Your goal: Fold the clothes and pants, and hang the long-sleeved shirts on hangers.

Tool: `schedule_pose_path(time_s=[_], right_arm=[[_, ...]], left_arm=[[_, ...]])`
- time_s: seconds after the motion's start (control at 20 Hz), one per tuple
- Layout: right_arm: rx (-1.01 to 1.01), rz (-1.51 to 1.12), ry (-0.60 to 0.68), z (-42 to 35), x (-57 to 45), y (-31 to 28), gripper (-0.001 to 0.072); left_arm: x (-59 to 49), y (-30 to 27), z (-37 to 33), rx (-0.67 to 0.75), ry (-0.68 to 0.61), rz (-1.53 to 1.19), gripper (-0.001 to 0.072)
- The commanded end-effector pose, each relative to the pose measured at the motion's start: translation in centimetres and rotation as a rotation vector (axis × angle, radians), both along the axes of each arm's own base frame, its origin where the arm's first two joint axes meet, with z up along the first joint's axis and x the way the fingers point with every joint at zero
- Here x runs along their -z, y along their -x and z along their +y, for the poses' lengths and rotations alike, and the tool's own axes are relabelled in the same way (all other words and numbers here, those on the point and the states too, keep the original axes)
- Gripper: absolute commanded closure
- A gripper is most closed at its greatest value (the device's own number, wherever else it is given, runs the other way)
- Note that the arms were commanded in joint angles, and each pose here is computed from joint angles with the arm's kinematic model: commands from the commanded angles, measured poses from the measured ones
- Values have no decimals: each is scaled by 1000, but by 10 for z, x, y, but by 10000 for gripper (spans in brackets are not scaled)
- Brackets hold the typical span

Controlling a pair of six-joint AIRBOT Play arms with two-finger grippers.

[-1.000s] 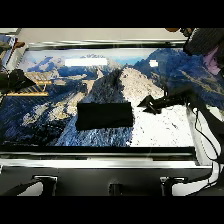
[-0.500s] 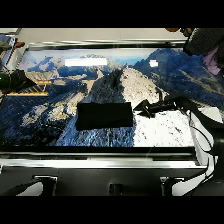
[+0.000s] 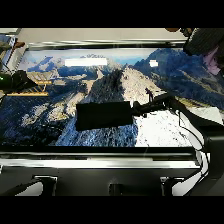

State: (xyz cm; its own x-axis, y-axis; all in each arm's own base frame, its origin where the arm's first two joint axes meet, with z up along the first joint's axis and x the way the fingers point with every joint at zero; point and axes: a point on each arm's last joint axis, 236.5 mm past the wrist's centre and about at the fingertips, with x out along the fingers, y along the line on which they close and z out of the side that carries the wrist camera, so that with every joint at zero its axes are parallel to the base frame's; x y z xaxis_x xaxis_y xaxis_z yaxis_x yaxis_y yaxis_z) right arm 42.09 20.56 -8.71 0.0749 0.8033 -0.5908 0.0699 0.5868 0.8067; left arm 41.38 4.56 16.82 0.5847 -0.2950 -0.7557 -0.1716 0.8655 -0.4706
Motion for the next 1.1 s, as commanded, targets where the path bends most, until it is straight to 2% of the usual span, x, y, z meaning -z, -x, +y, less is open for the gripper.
schedule_pose_path(time_s=[0.0, 0.35, 0.7, 1.05], right_arm=[[37, -73, -25, 6, -33, -30, 682], [322, -198, -16, -52, -102, -123, 683], [737, -301, 9, -203, -139, -187, 684], [1121, -387, 25, -359, -173, -199, 685]], left_arm=[[0, 0, 0, 0, 0, 1, 687], [0, 0, 0, 0, 0, 1, 687], [3, -1, 1, -1, 2, 6, 687], [16, -6, 3, 0, 15, 37, 687]])
